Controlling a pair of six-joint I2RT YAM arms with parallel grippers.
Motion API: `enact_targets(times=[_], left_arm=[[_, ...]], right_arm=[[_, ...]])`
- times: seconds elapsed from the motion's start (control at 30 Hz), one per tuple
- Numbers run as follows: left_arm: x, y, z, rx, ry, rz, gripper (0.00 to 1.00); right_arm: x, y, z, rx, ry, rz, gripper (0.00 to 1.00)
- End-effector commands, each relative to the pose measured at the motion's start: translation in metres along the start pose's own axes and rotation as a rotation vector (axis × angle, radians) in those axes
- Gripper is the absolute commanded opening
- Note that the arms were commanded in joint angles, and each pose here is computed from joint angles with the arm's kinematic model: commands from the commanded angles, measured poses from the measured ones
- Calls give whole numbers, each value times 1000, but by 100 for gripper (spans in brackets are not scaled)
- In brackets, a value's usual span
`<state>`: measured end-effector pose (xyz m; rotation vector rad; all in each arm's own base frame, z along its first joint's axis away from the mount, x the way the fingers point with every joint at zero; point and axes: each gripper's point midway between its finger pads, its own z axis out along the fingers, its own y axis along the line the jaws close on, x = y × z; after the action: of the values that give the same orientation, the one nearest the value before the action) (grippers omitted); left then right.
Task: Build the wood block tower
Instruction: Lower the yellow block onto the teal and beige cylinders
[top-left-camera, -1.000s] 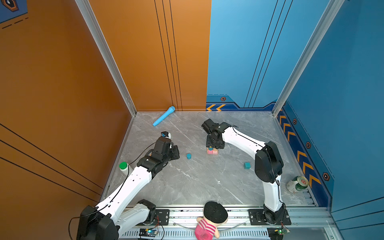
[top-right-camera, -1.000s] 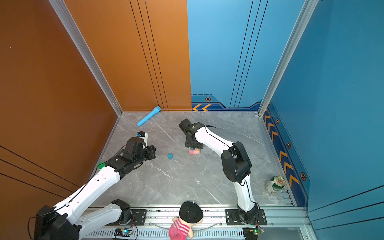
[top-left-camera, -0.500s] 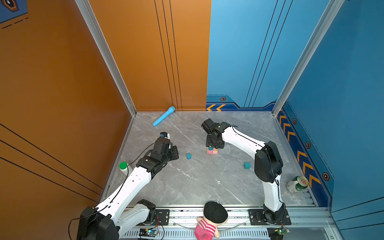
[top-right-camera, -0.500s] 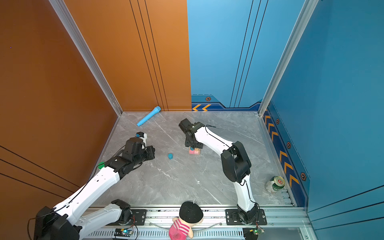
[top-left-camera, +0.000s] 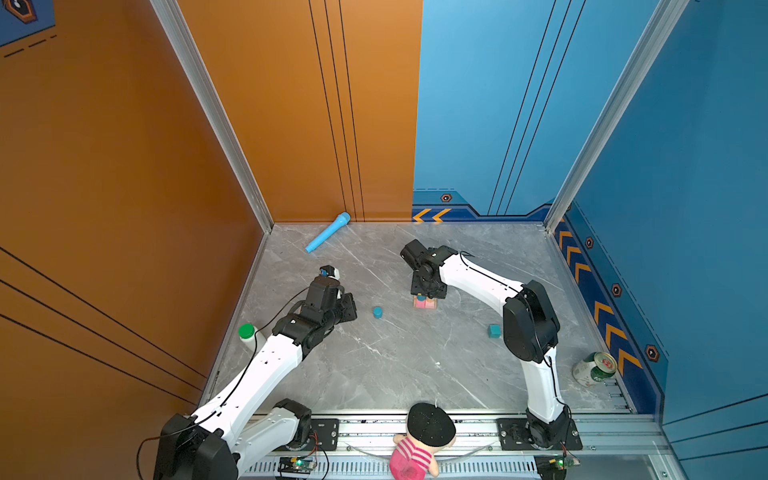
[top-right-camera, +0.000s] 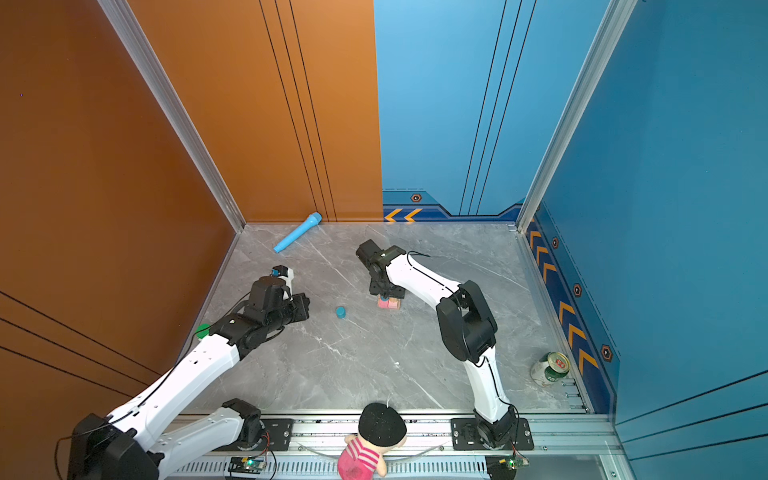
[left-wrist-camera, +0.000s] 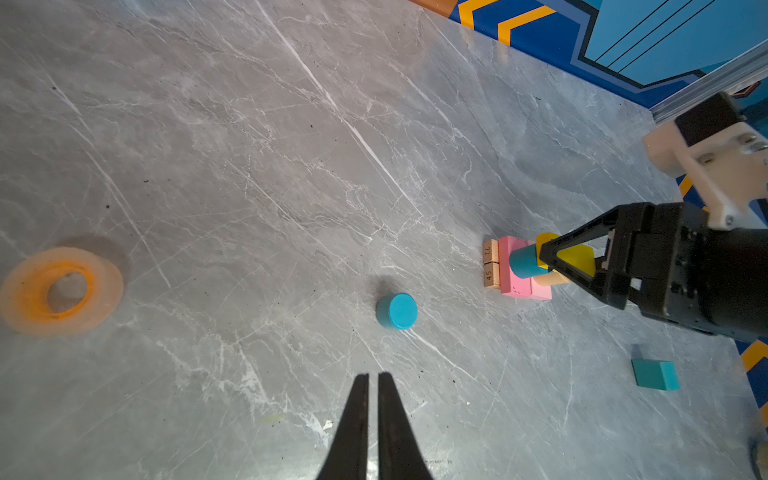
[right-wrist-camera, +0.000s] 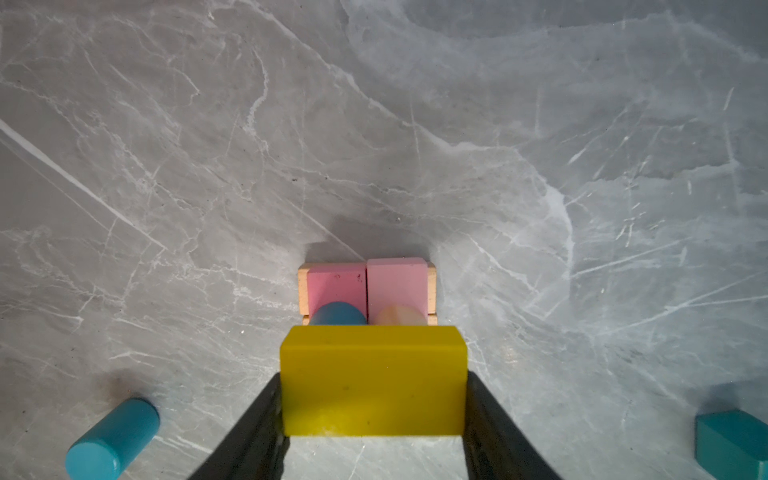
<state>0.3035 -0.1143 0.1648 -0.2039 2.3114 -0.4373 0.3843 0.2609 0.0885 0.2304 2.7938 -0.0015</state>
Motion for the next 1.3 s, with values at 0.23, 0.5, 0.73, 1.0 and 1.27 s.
enact_targets(times=[0.23,0.5,0.73,1.0,1.27], left_arm=[[4,5,-2,0,10,17,10],[3,5,-3,2,8,16,10],[4,5,-3,2,9,17,10],[4,6,-3,0,9,15,10],[5,6,-3,0,12,14,10]], right_arm=[[4,-3,5,40,4,2,63],[5,-3,7,43,7,3,68],[5,-4,8,47,9,3,69],[3,-4,3,39,0,8,69],[0,-6,-5,35,-19,8,69]])
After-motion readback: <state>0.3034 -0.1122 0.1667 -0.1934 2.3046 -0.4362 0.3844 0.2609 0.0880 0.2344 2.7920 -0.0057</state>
